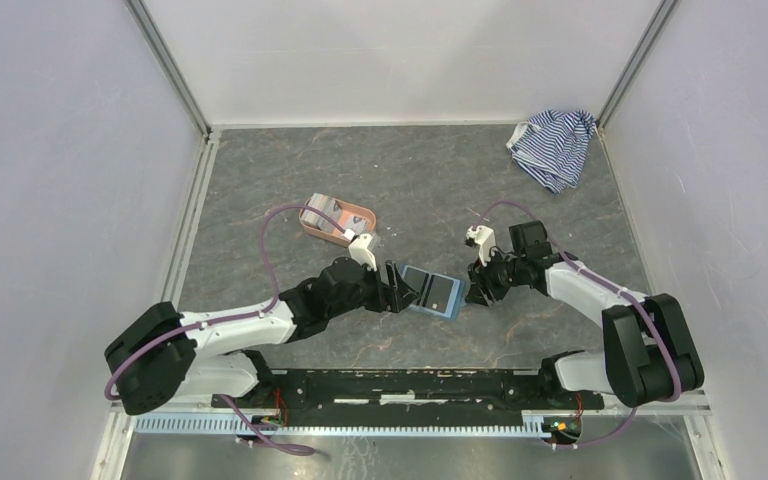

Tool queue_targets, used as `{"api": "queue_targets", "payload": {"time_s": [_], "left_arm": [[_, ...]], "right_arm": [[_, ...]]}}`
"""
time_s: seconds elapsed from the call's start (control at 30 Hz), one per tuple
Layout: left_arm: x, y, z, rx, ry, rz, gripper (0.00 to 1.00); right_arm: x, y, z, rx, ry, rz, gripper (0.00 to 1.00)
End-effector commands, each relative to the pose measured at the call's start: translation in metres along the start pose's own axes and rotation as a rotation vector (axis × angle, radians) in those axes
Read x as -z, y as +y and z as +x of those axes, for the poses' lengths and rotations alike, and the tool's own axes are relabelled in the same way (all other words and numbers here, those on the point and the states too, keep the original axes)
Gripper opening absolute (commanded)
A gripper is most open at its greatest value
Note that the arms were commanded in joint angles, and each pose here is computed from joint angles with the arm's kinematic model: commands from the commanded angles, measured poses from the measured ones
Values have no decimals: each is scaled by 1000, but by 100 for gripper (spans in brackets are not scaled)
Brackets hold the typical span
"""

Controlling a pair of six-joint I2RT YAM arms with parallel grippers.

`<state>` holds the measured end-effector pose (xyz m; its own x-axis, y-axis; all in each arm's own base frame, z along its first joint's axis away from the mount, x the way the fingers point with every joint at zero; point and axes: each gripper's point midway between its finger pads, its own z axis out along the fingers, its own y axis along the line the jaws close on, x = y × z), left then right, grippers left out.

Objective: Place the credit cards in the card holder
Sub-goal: Insert the credit card into the card holder, then turn over the card holder at the center of the board.

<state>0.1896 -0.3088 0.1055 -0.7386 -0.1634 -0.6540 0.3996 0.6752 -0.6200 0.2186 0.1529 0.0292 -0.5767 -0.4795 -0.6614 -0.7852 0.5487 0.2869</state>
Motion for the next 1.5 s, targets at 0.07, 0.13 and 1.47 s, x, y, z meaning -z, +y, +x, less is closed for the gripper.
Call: {"api": "queue_targets", "payload": {"time_s": [0.07,0.13,1.47], "left_arm": [[3,-7,-13,-15,-54,30,83],[3,-7,-12,-12,-56,34,83],[-14,-57,-32,298,-155,311,83]], "right_arm": [[0,-12,-12,22,-19,48,46],[0,-15,-14,24,-19,66,41],[-4,0,-86,-2,-229,-173,48]]}}
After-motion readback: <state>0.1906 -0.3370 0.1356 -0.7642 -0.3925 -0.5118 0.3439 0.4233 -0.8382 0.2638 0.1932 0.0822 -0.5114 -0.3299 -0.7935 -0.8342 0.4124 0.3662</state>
